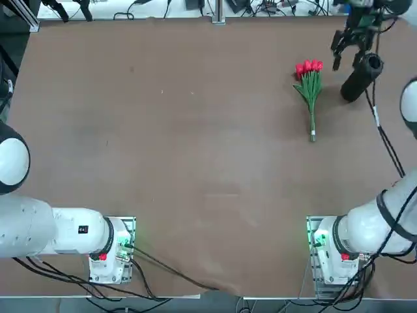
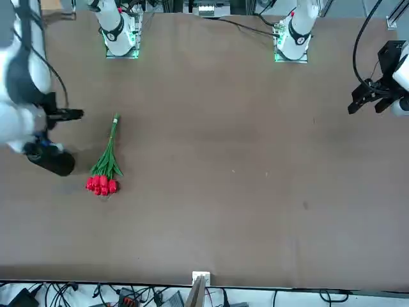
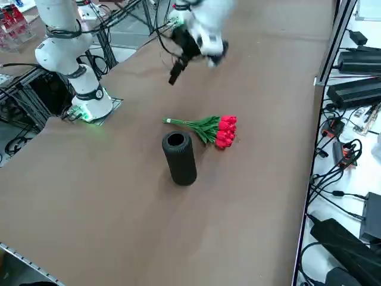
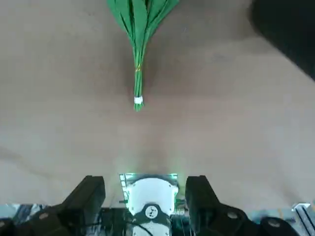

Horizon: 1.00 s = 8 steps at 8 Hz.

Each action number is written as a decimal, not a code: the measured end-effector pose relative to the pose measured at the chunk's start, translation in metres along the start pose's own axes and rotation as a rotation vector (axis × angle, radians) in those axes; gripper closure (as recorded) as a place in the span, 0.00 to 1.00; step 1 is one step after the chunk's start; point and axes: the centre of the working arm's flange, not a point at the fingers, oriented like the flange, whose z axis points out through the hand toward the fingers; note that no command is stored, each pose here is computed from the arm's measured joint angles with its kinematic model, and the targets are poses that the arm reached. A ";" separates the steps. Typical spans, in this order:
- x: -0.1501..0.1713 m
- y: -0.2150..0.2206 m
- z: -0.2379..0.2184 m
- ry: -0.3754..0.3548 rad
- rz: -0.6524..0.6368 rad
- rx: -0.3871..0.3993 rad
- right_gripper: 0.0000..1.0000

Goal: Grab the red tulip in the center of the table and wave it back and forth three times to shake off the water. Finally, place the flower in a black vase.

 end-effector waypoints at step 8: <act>0.114 0.005 0.129 -0.002 0.035 0.101 0.01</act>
